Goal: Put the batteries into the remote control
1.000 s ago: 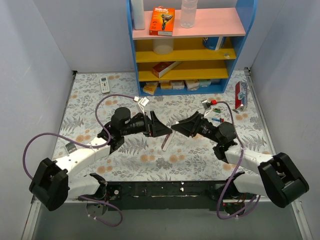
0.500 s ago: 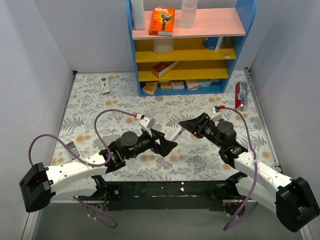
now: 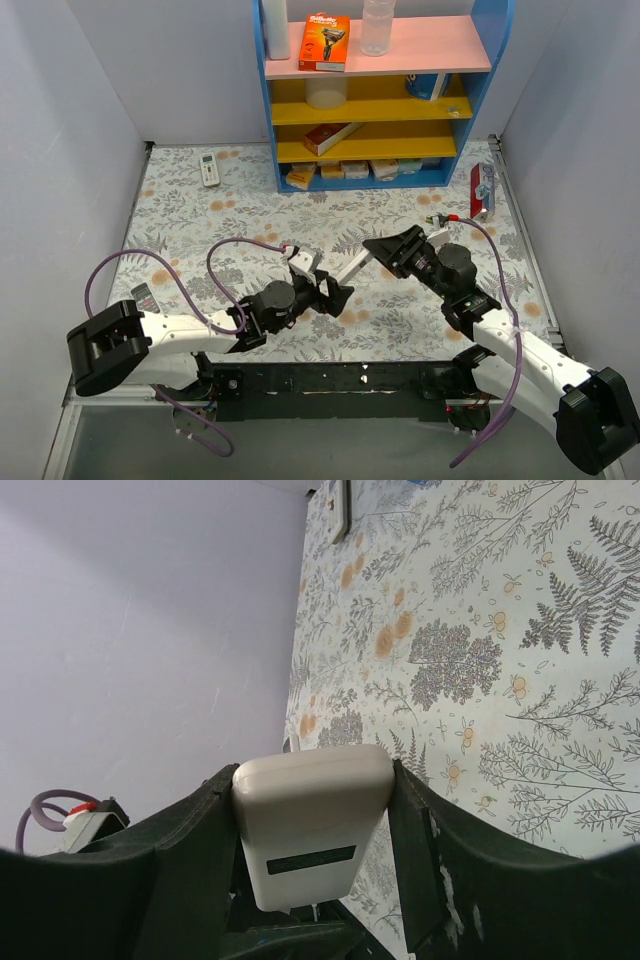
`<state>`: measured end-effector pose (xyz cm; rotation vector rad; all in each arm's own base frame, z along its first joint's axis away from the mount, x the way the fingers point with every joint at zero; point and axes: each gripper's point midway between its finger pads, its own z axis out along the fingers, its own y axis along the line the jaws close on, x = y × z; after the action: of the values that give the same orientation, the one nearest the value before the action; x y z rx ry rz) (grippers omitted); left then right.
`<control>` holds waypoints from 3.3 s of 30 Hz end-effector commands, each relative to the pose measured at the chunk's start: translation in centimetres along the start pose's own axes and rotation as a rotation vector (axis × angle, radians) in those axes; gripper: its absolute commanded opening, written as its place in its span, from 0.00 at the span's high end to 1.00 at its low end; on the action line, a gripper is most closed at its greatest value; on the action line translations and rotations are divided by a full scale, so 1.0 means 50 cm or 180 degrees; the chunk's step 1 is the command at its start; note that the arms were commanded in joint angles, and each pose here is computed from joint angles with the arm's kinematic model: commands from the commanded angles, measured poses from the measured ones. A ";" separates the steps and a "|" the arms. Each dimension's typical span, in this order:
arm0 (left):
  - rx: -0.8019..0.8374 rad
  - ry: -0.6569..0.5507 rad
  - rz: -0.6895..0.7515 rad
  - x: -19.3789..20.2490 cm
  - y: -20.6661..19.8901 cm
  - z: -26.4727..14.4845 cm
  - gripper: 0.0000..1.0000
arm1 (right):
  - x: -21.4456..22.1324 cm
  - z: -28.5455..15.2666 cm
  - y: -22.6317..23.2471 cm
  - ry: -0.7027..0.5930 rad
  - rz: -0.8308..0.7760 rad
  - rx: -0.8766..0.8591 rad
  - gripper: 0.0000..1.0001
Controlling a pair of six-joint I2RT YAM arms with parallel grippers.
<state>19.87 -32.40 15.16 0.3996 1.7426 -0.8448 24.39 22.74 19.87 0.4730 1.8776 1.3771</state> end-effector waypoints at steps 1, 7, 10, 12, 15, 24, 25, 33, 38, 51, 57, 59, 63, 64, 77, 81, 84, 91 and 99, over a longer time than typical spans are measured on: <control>0.0060 -0.0274 -0.0213 -0.031 -0.015 0.011 0.25 | -0.011 -0.003 0.031 -0.0078 0.0114 -0.0167 0.99; 0.0113 -0.0367 -0.0352 -0.038 -0.026 0.023 0.51 | 0.002 -0.004 0.016 -0.0018 0.0214 -0.0168 0.99; 0.0086 -0.0420 -0.0392 -0.045 -0.024 0.026 0.69 | 0.007 -0.005 0.012 0.0007 0.0217 -0.0156 0.99; 0.0066 -0.0434 -0.0410 -0.049 -0.023 0.026 0.79 | 0.009 -0.005 0.010 0.0026 0.0138 -0.0169 0.95; 0.0031 -0.0410 -0.0433 -0.056 -0.022 0.021 0.98 | 0.025 -0.006 0.004 0.0156 -0.0128 -0.0196 0.72; -0.0283 0.0017 -0.0399 -0.066 0.010 -0.010 1.00 | 0.024 -0.006 0.030 0.0489 -0.1751 -0.0388 0.11; -0.0230 0.0237 -0.0361 -0.045 0.009 -0.019 1.00 | 0.022 -0.007 0.031 0.0495 -0.1861 -0.0390 0.09; 0.0243 0.0783 -0.0567 -0.082 0.001 -0.068 1.00 | 0.028 -0.027 0.070 0.0664 -0.2797 -0.0843 0.02; 0.0625 0.0944 -0.0527 -0.112 -0.032 -0.098 1.00 | 0.052 -0.038 0.080 0.0825 -0.2976 -0.1152 0.02; 0.1261 0.0937 -0.0486 -0.145 -0.087 -0.140 1.00 | 0.101 -0.065 0.089 0.1288 -0.2830 -0.1776 0.08; 0.1379 0.0940 -0.0511 -0.148 -0.087 -0.140 1.00 | 0.131 -0.084 0.090 0.1609 -0.2704 -0.2033 0.37; 0.1406 0.0929 -0.0527 -0.149 -0.083 -0.140 1.00 | 0.137 -0.087 0.085 0.1686 -0.2657 -0.2063 0.53; 0.1401 0.0898 -0.0544 -0.152 -0.070 -0.139 1.00 | 0.139 -0.090 0.085 0.1695 -0.2603 -0.2087 0.85; 0.1385 0.0873 -0.0550 -0.154 -0.067 -0.138 0.96 | 0.139 -0.090 0.088 0.1680 -0.2610 -0.2103 0.90; 0.0878 0.0070 -0.1295 -0.162 0.001 -0.122 0.02 | 0.092 -0.074 0.140 0.0984 -0.1956 -0.2019 0.99; 0.1054 -0.0230 -0.1732 -0.161 -0.001 -0.129 0.02 | 0.091 -0.070 0.133 0.0899 -0.1705 -0.2015 0.99; 0.1104 -0.0427 -0.1868 -0.168 0.004 -0.127 0.02 | 0.099 -0.070 0.128 0.0973 -0.1438 -0.2023 0.99; 0.1328 -0.0891 -0.1897 -0.219 -0.002 -0.128 0.02 | 0.112 -0.062 0.115 0.0994 -0.1189 -0.2025 0.99; 0.1219 -0.0850 -0.2147 -0.187 0.021 -0.087 0.14 | 0.126 -0.047 0.106 0.1033 -0.1000 -0.2018 0.99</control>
<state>20.45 -27.49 22.70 -0.0285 1.5598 -1.5958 17.99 27.21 21.09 -0.3621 1.6525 1.7536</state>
